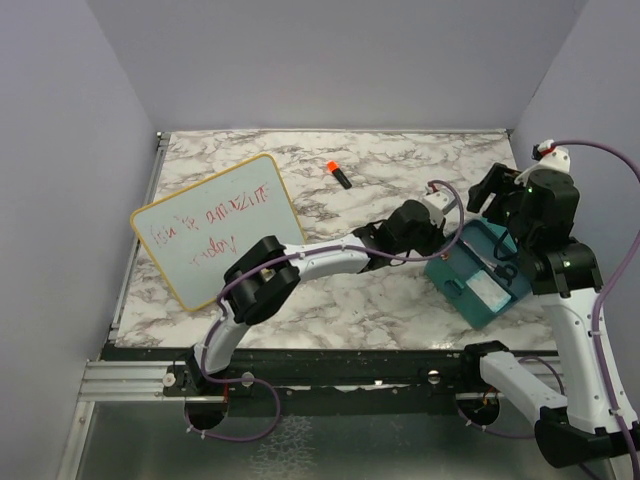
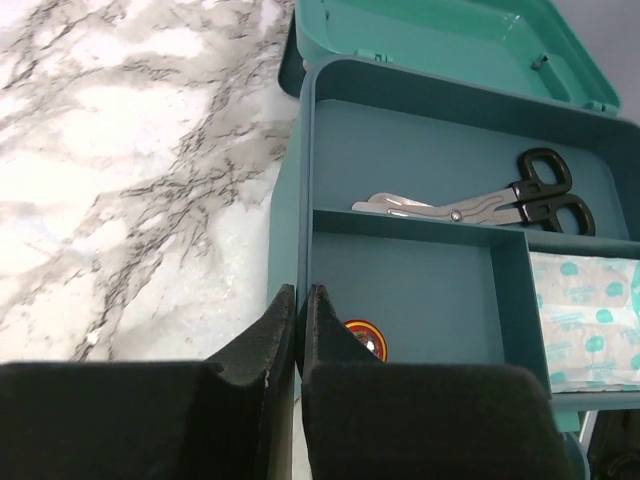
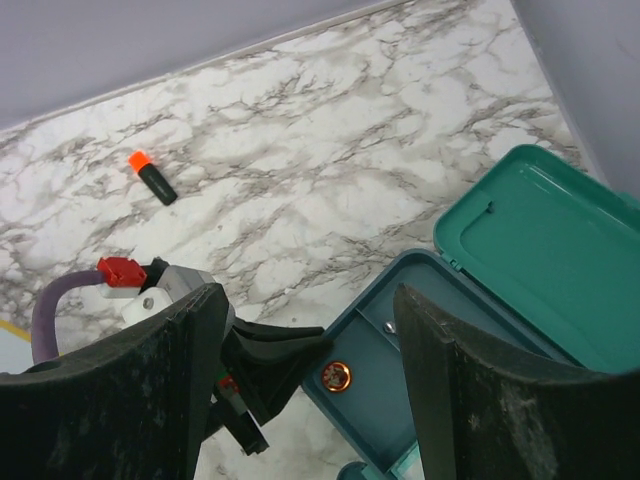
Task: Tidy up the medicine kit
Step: Move the medicine box to the center of the board.
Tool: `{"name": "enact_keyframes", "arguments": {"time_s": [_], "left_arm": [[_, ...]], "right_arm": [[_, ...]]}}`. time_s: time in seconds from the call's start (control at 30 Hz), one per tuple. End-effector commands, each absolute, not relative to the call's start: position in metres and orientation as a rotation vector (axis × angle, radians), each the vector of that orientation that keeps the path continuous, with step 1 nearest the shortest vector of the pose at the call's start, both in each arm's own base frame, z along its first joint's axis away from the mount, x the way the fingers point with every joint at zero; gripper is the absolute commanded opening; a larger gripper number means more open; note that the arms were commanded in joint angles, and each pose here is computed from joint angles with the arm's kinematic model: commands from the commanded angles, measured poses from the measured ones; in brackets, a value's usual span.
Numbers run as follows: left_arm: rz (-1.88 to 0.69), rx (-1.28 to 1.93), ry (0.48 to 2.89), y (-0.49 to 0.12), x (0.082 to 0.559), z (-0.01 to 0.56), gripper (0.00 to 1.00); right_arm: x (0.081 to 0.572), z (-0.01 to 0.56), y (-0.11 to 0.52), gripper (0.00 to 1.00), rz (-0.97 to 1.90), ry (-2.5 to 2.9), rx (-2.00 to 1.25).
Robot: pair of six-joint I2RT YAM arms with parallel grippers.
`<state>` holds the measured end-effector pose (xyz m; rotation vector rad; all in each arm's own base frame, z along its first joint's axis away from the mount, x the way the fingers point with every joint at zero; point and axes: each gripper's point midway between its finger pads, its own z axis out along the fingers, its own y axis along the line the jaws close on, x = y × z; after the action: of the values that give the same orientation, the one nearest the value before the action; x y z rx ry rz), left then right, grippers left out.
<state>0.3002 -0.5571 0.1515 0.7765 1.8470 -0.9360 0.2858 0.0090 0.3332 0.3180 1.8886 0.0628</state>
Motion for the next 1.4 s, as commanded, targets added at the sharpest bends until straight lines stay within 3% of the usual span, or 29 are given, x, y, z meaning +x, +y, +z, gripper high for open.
{"name": "enact_keyframes", "arguments": {"time_s": [0.0,0.27,0.87,0.93,1.07,1.17,1.37], "left_arm": [[-0.795,0.726,1.854,-0.529,0.308,0.167,0.00],[-0.594,0.591,1.870,-0.482,0.331,0.179,0.00],[-0.476,0.461,1.919,-0.396,0.362,0.169,0.00],[-0.477,0.453,1.921,-0.393,0.363,0.171,0.06],[-0.515,0.470,1.915,-0.397,0.362,0.178,0.32],[-0.555,0.514,1.916,-0.403,0.355,0.184,0.45],[-0.650,0.563,1.916,-0.415,0.344,0.208,0.55]], "right_arm": [[0.290,0.336,0.024,0.73,0.173,1.868,0.310],[0.296,0.321,0.030,0.73,0.201,1.900,0.318],[0.328,0.239,0.012,0.81,0.082,1.994,0.475],[0.336,0.233,0.008,0.81,0.091,1.997,0.503],[0.353,0.210,-0.008,0.81,0.211,2.036,0.627],[0.362,0.191,-0.021,0.82,0.385,2.048,0.727],[0.367,0.155,-0.051,0.85,0.536,1.969,0.968]]}}
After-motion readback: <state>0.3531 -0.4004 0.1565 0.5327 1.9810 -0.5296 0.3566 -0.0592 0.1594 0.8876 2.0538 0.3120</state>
